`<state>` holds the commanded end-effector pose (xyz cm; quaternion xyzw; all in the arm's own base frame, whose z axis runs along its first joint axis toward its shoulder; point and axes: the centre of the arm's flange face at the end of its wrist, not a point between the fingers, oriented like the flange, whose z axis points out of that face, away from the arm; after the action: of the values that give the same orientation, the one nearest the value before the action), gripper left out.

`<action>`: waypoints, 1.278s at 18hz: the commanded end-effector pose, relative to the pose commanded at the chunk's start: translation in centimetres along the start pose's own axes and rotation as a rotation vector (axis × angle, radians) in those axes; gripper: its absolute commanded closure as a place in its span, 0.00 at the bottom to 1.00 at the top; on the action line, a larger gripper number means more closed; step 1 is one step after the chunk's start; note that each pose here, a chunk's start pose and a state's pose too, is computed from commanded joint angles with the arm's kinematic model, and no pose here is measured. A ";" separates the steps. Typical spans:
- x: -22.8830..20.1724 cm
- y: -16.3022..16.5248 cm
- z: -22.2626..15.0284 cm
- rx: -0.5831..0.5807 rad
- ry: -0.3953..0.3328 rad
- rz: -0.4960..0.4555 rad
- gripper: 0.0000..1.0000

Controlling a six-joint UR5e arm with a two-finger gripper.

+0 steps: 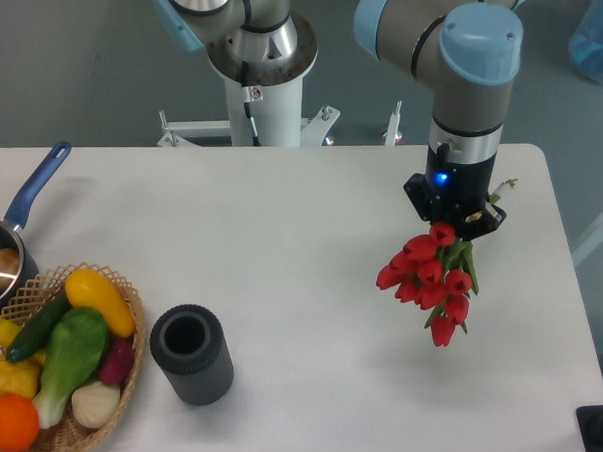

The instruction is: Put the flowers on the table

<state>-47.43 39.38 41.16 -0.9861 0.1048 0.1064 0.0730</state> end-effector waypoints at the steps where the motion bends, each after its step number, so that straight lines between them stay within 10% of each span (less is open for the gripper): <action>1: 0.1 0.0 0.1 -0.001 0.003 0.000 0.89; 9: 2.6 -1.6 3.8 -0.065 0.054 0.033 0.83; 20: 3.9 -3.8 9.3 -0.085 0.137 -0.002 0.42; 22: 3.9 -3.9 9.1 -0.083 0.133 0.001 0.00; 23: 3.7 -3.8 8.9 -0.079 0.121 0.003 0.00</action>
<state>-44.74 43.83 32.20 -0.9927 0.1064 0.0506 0.0272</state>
